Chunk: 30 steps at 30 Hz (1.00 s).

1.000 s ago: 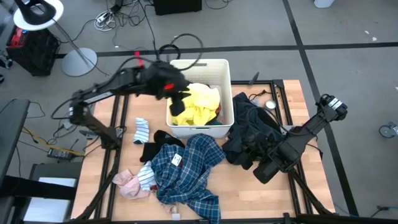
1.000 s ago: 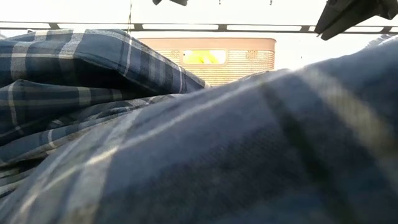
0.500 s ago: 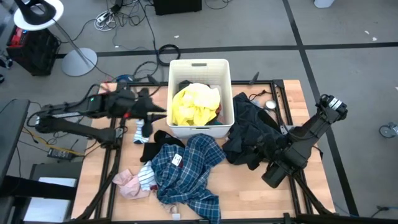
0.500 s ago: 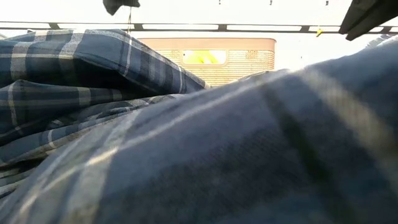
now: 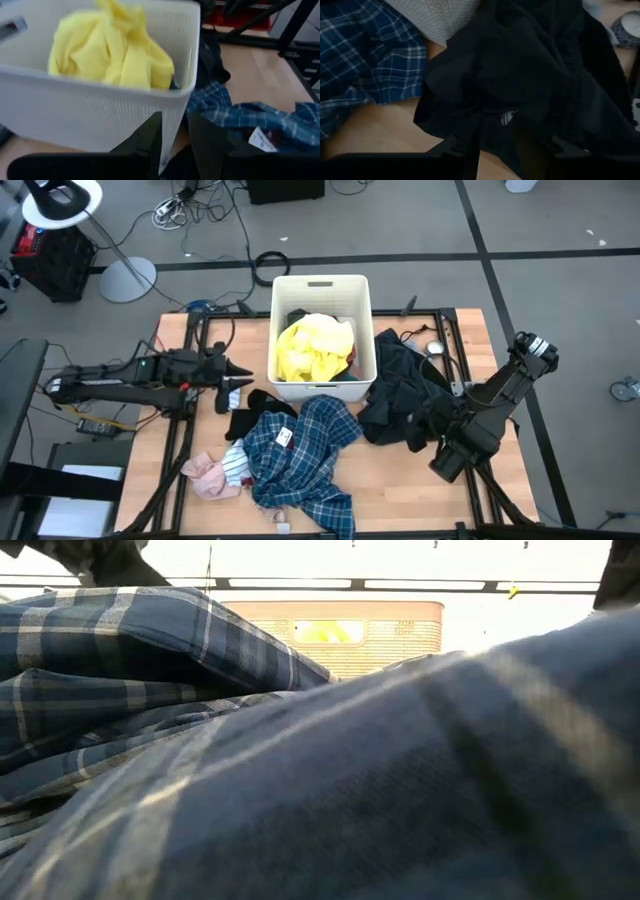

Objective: Sort clothes
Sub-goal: Put the blue long pants into the laundry bin

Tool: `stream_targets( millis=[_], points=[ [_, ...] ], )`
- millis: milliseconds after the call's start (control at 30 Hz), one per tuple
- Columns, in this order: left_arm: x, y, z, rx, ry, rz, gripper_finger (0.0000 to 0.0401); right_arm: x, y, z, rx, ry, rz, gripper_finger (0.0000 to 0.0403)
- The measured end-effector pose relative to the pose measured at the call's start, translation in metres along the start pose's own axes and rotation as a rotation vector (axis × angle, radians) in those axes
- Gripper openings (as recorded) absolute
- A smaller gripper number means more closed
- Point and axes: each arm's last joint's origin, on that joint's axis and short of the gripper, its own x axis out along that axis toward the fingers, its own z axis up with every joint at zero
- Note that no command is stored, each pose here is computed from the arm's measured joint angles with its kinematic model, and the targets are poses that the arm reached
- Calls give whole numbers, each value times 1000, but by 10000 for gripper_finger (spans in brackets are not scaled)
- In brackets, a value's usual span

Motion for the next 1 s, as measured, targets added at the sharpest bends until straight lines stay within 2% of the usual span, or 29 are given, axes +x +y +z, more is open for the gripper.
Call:
stream_targets(
  millis=[267,433,567,667,800,1000],
  points=[
    [14,2,-41,-75,-29,-32,102,2,-6,2,-4,-32,-43,113],
    [19,1,-53,-96,-36,-93,102,17,-16,-3,8,-54,-98,113],
    [18,1,-52,-96,-40,-96,102,29,-25,-9,48,-43,-117,114],
    [18,1,-52,-86,-45,-97,102,35,-28,-13,80,-9,-52,113],
    [18,1,-52,-81,-49,-98,102,37,-20,-18,50,62,104,110],
    [18,1,-52,-81,-50,-98,102,29,12,-24,-124,97,401,109]
  ],
)
